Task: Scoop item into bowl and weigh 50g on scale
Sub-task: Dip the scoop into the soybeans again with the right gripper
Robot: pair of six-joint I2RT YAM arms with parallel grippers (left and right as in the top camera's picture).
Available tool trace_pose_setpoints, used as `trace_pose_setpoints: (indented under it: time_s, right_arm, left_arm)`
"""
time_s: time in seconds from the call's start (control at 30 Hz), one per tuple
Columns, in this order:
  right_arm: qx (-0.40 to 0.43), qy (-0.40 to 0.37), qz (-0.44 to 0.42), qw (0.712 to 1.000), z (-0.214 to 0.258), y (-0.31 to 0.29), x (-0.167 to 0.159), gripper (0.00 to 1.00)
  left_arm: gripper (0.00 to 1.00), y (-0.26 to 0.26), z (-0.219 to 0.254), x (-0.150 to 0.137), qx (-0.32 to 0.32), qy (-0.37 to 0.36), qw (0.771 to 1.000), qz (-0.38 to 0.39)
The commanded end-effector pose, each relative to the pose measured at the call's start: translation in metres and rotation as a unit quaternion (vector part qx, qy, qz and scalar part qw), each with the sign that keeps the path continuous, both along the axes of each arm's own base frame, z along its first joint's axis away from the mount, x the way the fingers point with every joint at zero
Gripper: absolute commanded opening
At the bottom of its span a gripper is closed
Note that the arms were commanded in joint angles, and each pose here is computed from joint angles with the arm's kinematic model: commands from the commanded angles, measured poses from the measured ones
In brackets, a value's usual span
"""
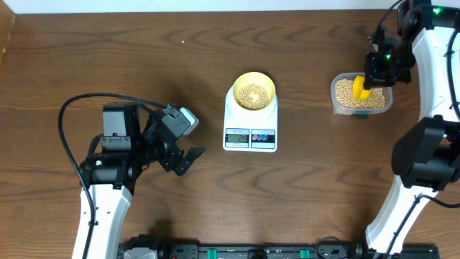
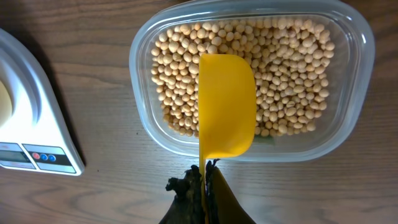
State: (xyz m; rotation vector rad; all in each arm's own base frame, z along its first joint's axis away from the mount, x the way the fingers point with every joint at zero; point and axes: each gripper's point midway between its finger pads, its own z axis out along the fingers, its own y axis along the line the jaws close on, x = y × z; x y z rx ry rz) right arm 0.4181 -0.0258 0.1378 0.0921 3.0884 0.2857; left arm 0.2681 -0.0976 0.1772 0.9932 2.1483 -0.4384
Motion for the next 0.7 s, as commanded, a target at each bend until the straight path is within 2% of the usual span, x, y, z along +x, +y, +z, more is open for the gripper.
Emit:
trace_pose_setpoints:
  time_s: [0.0,0.23,0.67]
  right_arm:
    - [0.009,-0.005,-0.021,1.0,0.001,0.0,0.005,0.01]
    - [-0.044,0.008,-0.043,0.998,-0.001,-0.019,0.0,0.01]
    - [-0.045,0.001,-0.046,0.998,-0.012,-0.02,0.009,0.01]
  left_arm:
    - [0.97,0.002,-0.003,0.0,0.003,0.004,1.0,0.001]
    - [0.98,0.002,-0.003,0.0,0.003,0.004,1.0,0.001]
    - [0.98,0.002,-0.003,0.0,0.003,0.004,1.0,0.001]
